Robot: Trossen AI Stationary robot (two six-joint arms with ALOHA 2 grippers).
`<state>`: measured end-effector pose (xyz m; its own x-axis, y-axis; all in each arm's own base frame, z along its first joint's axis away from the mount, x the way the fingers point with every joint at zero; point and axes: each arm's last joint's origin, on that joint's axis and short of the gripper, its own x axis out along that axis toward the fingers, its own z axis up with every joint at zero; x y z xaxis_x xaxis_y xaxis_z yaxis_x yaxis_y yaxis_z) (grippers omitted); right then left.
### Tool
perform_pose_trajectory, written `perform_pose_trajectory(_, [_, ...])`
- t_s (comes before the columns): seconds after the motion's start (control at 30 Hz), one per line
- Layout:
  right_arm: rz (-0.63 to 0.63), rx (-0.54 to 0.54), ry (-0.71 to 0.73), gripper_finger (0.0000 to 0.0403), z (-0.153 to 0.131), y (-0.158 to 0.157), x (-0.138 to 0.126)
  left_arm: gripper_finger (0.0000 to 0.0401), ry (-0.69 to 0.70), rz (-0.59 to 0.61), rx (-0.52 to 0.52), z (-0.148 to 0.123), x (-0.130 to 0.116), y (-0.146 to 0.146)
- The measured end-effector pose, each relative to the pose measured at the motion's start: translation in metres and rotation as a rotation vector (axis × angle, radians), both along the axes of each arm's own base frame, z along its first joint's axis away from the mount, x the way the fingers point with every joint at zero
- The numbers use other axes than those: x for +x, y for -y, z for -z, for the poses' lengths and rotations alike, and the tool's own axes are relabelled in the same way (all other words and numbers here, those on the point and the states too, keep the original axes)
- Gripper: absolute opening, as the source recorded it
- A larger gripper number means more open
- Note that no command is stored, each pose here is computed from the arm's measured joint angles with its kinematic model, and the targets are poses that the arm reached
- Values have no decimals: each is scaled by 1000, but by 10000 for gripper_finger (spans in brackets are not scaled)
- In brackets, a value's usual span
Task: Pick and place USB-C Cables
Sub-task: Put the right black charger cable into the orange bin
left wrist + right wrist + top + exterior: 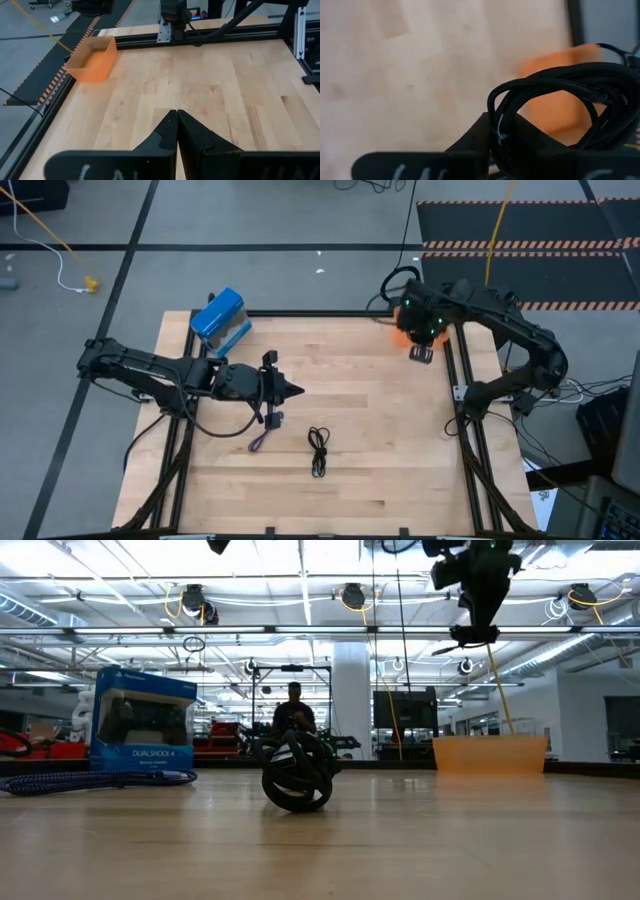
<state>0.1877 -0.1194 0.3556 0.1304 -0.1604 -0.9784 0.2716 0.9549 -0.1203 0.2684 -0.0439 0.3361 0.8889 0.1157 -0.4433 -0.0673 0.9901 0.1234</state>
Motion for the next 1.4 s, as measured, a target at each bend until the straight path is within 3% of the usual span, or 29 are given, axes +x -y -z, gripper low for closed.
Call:
perform_pose_trajectory(0.27, [49,-78,20,35,0,40,-18,10,-1,3,5,0,0,0])
perform_pose_trajectory(0.7, [168,0,-67,35,27,89,-31,10,5,1,-2,0,0,0])
perform_pose_trajectory(1.0, [217,17,-71,35,39,102,-23,10,6,15,1,-1,0,3])
perform_pose_trajectory(1.4, [430,51,-57,35,53,103,-24,10,6,20,-3,-1,-1,5])
